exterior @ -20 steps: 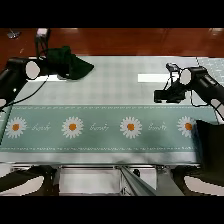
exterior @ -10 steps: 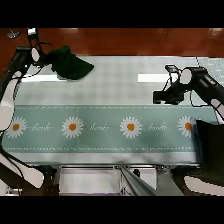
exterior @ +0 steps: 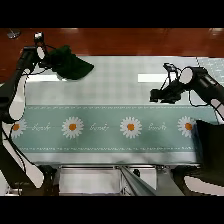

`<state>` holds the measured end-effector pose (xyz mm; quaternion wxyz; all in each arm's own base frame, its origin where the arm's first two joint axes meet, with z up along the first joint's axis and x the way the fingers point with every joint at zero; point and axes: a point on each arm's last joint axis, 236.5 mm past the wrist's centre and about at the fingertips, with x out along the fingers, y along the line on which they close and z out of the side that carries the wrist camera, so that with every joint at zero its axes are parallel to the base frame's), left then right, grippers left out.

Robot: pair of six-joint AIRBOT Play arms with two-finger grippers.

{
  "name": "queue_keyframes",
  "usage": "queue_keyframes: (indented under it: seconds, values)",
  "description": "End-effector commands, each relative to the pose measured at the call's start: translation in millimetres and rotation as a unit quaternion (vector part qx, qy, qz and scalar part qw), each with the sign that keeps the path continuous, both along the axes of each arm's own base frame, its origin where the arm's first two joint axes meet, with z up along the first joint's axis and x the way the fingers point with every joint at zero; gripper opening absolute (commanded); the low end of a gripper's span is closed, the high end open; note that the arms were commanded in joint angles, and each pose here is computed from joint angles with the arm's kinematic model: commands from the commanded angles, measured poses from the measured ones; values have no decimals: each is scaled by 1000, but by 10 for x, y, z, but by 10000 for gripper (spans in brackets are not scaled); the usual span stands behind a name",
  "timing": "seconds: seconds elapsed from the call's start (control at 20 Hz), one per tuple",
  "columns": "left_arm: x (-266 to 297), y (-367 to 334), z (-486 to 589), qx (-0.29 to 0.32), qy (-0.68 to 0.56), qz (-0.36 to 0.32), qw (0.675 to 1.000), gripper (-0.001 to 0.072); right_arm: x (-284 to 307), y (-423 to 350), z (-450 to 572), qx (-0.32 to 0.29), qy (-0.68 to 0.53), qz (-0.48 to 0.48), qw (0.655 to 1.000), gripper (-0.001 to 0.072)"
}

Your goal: Fold the shirts.

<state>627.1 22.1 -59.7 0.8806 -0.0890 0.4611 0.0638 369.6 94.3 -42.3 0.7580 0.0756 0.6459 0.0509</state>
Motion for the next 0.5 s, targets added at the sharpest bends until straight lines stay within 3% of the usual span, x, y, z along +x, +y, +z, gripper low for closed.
queue_keyframes:
  seconds: [0.0,0.2,0.35,0.45]
  values:
    - [-141,-181,-108,-27,41,-40,998,33,38,31,12,6,-9,1,1000,618]
    - [-92,-327,352,-83,23,-38,996,31,33,36,43,7,-11,4,1000,618]
    - [0,-409,1419,-77,-83,-50,992,31,52,39,262,11,-40,4,999,618]
    - [-137,-590,2305,-61,-164,-93,980,31,59,40,507,16,-72,4,997,618]
